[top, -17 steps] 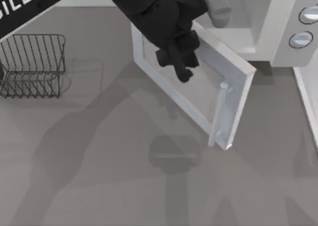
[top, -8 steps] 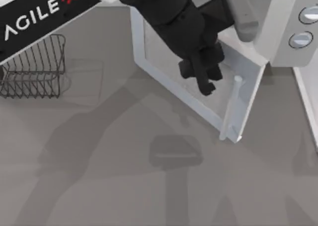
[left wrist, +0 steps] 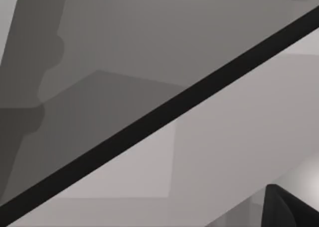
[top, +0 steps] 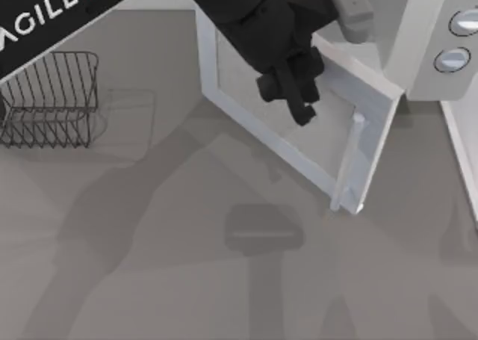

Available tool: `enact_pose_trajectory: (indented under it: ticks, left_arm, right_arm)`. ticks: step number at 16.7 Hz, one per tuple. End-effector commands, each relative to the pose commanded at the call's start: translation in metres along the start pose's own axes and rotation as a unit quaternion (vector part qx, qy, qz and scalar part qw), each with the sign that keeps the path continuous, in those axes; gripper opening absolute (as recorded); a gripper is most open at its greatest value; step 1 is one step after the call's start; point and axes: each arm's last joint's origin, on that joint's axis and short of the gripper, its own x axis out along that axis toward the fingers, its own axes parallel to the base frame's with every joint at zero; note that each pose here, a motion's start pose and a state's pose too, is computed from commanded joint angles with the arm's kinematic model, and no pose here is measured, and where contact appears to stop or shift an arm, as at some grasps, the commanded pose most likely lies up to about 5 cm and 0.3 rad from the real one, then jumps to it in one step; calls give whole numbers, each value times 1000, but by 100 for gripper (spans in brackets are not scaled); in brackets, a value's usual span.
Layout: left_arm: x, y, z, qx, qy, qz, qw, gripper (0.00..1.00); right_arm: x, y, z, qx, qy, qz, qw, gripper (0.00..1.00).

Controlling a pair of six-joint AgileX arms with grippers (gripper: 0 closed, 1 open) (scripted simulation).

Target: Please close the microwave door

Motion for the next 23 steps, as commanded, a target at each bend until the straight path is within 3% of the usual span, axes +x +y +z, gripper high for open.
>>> enact_pose_trajectory:
  ticks: [6,11,23]
  left_arm:
    - [25,-7,6,-7,28,-35,999,0]
    - [10,-4,17,0,0,0,1000,0]
    - [28,-13,32,4,5,-17,1000,0]
  right_arm:
    - [0,0,0,0,0,0,1000,100]
    - [0,0,0,0,0,0,1000,100]
    - [0,0,0,0,0,0,1000,100]
